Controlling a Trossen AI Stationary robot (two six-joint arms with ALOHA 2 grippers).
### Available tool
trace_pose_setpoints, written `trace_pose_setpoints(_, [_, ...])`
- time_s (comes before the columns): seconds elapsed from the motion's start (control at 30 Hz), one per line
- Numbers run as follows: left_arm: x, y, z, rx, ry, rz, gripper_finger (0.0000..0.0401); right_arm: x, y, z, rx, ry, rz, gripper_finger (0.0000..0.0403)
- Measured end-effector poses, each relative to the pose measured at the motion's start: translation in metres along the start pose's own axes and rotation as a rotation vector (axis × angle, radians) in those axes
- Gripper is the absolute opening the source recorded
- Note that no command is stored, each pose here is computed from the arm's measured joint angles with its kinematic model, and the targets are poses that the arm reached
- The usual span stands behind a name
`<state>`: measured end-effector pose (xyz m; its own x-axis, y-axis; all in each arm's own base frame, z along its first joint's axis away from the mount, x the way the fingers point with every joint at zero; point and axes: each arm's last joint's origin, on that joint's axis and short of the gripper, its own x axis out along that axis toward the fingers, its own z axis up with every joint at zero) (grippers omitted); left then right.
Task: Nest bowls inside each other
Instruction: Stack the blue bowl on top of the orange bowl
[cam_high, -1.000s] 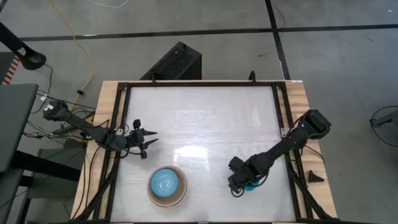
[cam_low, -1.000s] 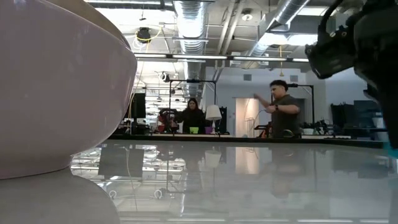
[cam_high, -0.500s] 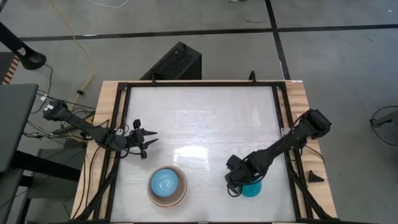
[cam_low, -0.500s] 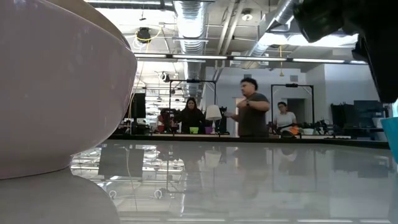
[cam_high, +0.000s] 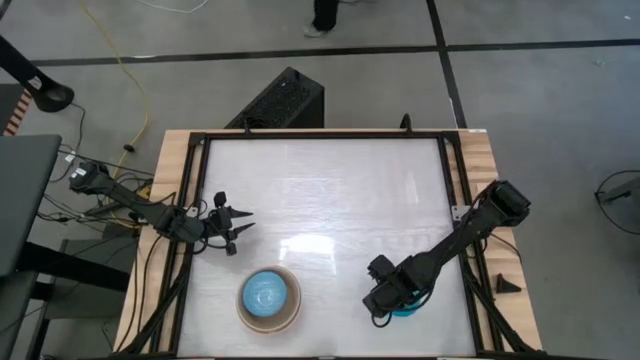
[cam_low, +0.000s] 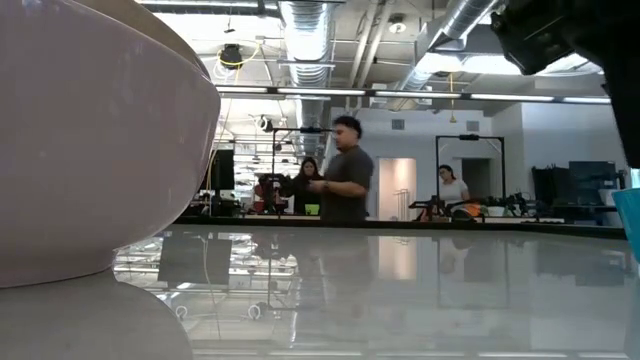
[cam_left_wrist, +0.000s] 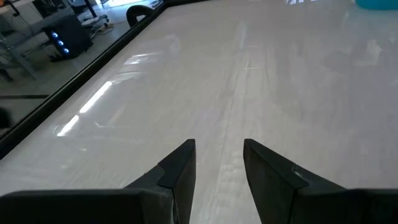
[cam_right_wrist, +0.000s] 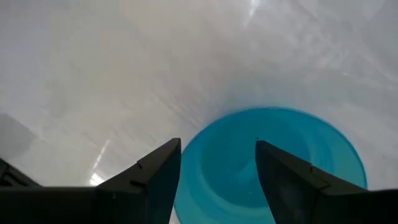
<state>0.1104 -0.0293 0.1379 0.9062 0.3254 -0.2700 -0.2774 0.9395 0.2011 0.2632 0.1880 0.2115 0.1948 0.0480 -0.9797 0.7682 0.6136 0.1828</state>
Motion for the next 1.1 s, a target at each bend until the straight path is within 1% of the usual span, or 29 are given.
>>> trace_pose_setpoints(0.17, [0.0,0.0,0.0,0.0,0.0,0.0,0.0125,0.003,0.004,0.001,0.021,-0.025,0.025,0.024])
trace_pose_setpoints(0.3, [0.0,0.0,0.0,0.0,0.0,-0.001,0.0125,0.02,0.006,-0.002,0.026,-0.026,-0.023,0.024])
trace_pose_setpoints(0.43, [0.0,0.0,0.0,0.0,0.0,0.0,0.0125,0.043,0.008,-0.006,0.033,0.024,-0.093,0.0239])
trace_pose_setpoints(0.5, [0.0,0.0,0.0,0.0,0.0,0.0,0.0126,0.053,0.009,-0.007,0.019,0.048,-0.108,0.0231])
trace_pose_setpoints(0.57, [0.0,0.0,0.0,0.0,0.0,-0.001,0.0125,0.056,0.01,-0.008,-0.007,0.071,-0.111,0.0207])
trace_pose_setpoints(0.6, [0.0,0.0,0.0,0.0,0.0,-0.001,0.0125,0.056,0.011,-0.008,-0.018,0.079,-0.115,0.0189])
trace_pose_setpoints(0.67, [0.0,0.0,0.0,0.0,0.0,0.0,0.0125,0.054,0.013,-0.007,-0.028,0.086,-0.115,0.014])
trace_pose_setpoints(0.77, [0.0,0.0,0.0,0.0,0.0,0.0,0.0125,0.04,0.017,-0.001,-0.052,0.088,-0.102,0.0051])
trace_pose_setpoints(0.8, [0.0,0.0,0.0,0.0,0.0,0.0,0.0125,0.032,0.02,0.001,-0.072,0.083,-0.087,0.003])
trace_pose_setpoints(0.83, [0.0,0.0,0.0,0.0,0.0,0.0,0.0125,0.024,0.024,0.004,-0.094,0.073,-0.072,0.0024])
trace_pose_setpoints(0.93, [0.0,0.0,0.0,0.0,0.0,0.0,0.0125,-0.001,0.041,0.015,-0.196,0.015,-0.006,0.003])
trace_pose_setpoints(1.0, [0.0,0.0,0.0,0.0,0.0,0.0,0.0125,-0.017,0.058,0.023,-0.339,-0.073,0.089,0.0033])
trace_pose_setpoints(1.1, [0.0,0.0,0.0,0.0,0.0,-0.001,0.0125,-0.046,0.089,0.033,-0.573,-0.275,0.266,0.0026])
